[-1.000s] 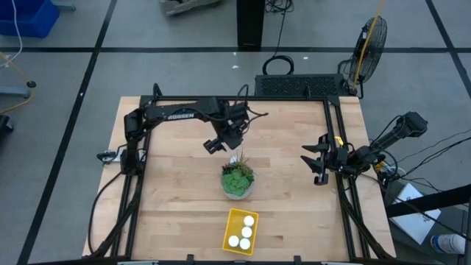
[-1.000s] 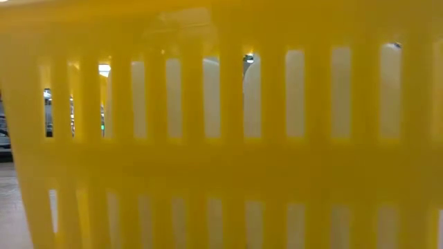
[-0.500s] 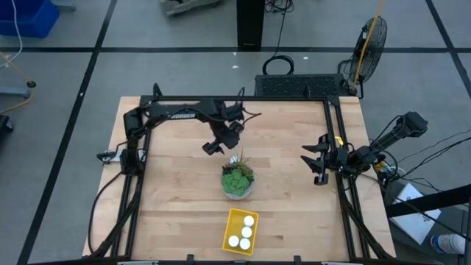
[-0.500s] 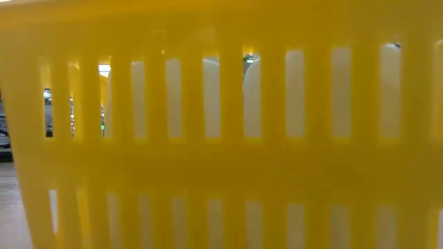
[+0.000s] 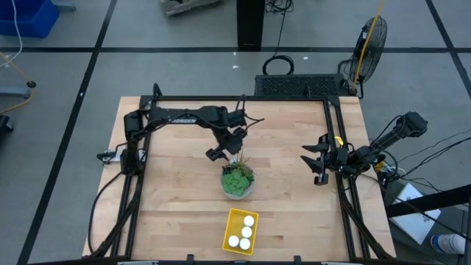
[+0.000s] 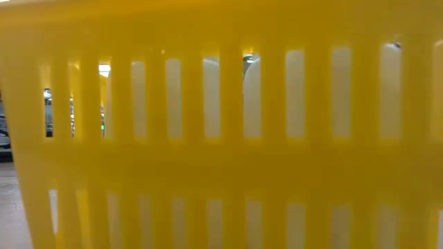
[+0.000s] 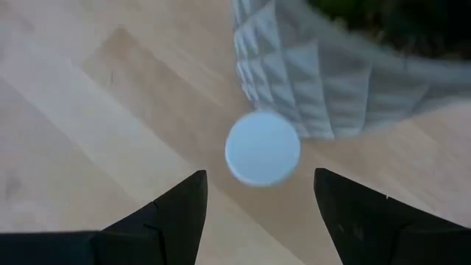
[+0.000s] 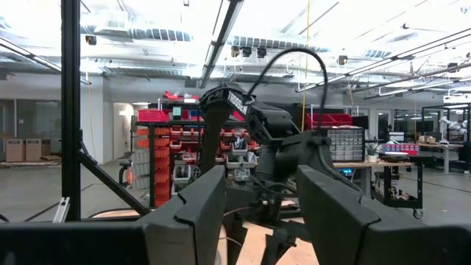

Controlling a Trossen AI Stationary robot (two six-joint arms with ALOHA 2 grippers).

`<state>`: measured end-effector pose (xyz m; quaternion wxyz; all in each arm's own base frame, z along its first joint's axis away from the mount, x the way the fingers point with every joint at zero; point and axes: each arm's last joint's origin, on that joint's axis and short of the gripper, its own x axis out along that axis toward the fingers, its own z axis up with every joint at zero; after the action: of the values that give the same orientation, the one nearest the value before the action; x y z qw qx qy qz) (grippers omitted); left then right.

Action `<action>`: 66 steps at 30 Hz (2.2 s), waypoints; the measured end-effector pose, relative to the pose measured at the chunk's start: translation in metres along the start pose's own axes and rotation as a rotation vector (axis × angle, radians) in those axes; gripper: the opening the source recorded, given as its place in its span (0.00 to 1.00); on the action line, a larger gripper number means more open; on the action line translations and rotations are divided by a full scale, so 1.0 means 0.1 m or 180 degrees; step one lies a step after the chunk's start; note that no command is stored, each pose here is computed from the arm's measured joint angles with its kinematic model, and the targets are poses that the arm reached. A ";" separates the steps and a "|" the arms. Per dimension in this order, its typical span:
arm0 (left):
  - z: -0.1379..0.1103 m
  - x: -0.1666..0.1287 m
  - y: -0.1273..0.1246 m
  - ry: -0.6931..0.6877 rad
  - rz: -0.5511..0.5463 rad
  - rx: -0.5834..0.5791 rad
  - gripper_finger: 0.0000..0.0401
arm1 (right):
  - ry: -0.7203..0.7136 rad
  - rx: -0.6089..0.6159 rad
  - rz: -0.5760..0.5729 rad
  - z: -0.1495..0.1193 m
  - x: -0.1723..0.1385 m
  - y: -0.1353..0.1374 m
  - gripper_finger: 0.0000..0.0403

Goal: Pick and place pill bottles into a basket
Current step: Put the white pill bottle into the yellow bin

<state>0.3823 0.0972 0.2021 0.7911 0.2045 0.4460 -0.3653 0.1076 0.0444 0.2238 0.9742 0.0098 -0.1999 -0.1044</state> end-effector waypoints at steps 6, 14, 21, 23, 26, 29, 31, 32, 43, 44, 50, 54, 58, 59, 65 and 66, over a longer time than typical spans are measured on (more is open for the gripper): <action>0.09 0.06 -0.03 0.0159 0.0098 0.0155 0.63 | 0.0000 0.0000 -0.0001 0.00 0.00 0.00 0.40; 0.11 0.06 -0.01 -0.0018 0.0100 0.0175 0.63 | -0.0001 0.0000 -0.0001 0.00 0.00 0.00 0.40; 0.11 0.04 0.02 -0.0072 0.0160 0.0130 0.63 | 0.0000 0.0000 -0.0001 0.00 0.00 0.00 0.40; 0.10 0.04 0.02 -0.0107 0.0139 0.0106 0.63 | -0.0001 0.0000 -0.0001 0.00 0.00 0.00 0.40; 0.08 0.05 0.01 -0.0091 0.0112 0.0100 0.63 | 0.0000 0.0000 -0.0001 0.00 0.00 0.00 0.40; 0.08 0.05 0.01 -0.0092 0.0109 0.0090 0.63 | 0.0001 -0.0001 0.0001 0.00 0.00 0.00 0.40; 0.08 0.05 0.00 -0.0090 0.0099 0.0088 0.63 | 0.0000 0.0000 -0.0001 0.00 0.00 0.00 0.40; 0.08 0.05 0.00 -0.0090 0.0099 0.0089 0.63 | -0.0001 0.0000 -0.0001 0.00 0.00 0.00 0.40; 0.03 0.03 0.01 -0.0061 0.0063 0.0044 0.63 | 0.0000 0.0000 -0.0001 0.00 0.00 0.00 0.40; 0.03 0.03 0.01 -0.0063 0.0065 0.0046 0.63 | 0.0000 0.0000 -0.0001 0.00 0.00 0.00 0.40; 0.00 0.03 0.00 -0.0104 0.0026 0.0017 0.63 | 0.0000 0.0000 0.0000 0.00 0.00 0.00 0.40; -0.02 0.07 -0.01 -0.0176 -0.0011 0.0001 0.63 | 0.0000 0.0000 -0.0001 0.00 0.00 0.00 0.40; -0.08 0.13 -0.04 -0.0116 -0.0044 -0.0027 0.63 | 0.0000 0.0000 0.0000 0.00 0.00 0.00 0.40; -0.08 0.13 -0.03 -0.0103 -0.0016 -0.0022 0.63 | -0.0001 0.0001 0.0000 0.00 0.00 0.00 0.40; -0.04 0.13 0.00 -0.0161 0.0088 0.0037 0.63 | 0.0000 0.0000 -0.0001 0.00 0.00 0.00 0.40; -0.03 0.13 0.00 -0.0172 0.0102 0.0045 0.63 | 0.0000 0.0000 0.0000 0.00 0.00 0.00 0.40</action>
<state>0.3847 0.0939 0.1889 0.8071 0.2074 0.4186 -0.3611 0.1076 0.0444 0.2238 0.9742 0.0098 -0.1999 -0.1045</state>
